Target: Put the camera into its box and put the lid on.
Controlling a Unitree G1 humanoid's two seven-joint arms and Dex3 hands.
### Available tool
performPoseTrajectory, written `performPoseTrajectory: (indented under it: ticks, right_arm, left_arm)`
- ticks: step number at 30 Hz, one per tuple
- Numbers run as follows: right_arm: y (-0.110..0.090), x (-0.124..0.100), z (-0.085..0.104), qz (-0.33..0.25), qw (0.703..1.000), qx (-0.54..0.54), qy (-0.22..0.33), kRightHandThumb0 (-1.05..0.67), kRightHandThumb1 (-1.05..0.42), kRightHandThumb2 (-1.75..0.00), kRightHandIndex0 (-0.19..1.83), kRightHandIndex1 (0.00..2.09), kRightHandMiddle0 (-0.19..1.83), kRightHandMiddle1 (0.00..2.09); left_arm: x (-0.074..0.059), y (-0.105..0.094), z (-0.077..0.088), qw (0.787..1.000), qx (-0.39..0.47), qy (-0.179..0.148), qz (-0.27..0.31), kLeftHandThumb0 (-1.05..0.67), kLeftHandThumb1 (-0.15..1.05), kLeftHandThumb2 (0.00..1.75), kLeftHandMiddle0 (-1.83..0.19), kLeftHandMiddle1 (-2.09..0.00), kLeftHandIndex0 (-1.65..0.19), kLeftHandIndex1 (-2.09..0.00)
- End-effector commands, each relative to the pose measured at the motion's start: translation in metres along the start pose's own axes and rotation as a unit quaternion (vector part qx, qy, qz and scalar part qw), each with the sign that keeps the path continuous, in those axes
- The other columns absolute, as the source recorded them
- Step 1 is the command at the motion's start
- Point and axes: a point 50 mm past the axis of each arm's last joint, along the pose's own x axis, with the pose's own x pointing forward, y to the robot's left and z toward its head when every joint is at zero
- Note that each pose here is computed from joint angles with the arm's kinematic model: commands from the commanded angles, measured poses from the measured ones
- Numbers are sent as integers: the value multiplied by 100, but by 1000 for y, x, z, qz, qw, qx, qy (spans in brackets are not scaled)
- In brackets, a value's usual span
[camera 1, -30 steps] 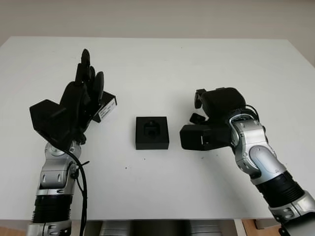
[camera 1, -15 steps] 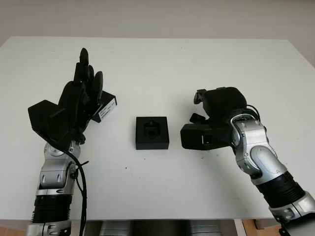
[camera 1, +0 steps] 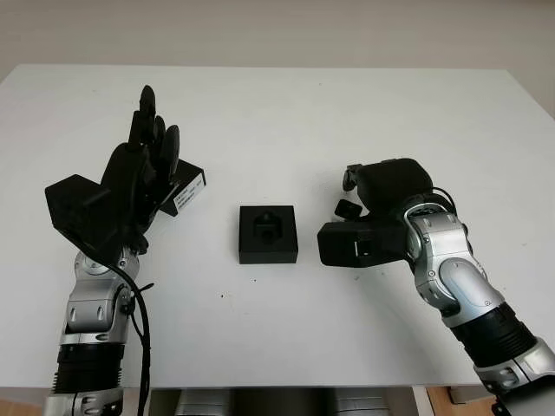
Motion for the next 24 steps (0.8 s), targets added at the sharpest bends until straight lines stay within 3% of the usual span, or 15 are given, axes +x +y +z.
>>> performPoseTrajectory:
  ticks: [1,3,7,11,24]
  right_arm:
    - [1,0,-1,1,1000,-4,5,-57,-100,-5,28,191,16,95]
    - [2,0,-1,-4,1000,-12,1,-51,-99,-5,31,201,22,87]
    - [5,0,0,-10,1000,-10,-6,-44,-99,-5,39,209,17,113]
    - [6,-1,0,-20,1000,-15,-16,-37,-101,-6,57,209,11,123]
    - [5,-1,1,-35,998,-46,-14,-34,-105,-14,63,209,14,109]
  left_arm:
    - [0,4,6,1000,2,-10,2,-86,105,52,19,0,19,0]
    - [0,4,6,1000,2,-10,3,-85,105,52,19,0,19,0]
    - [0,5,6,1000,3,-10,2,-85,105,52,19,0,19,0]
    - [0,7,6,1000,12,-14,3,-85,105,52,19,0,19,0]
    - [0,6,7,1000,18,-14,3,-84,105,55,19,0,19,0]
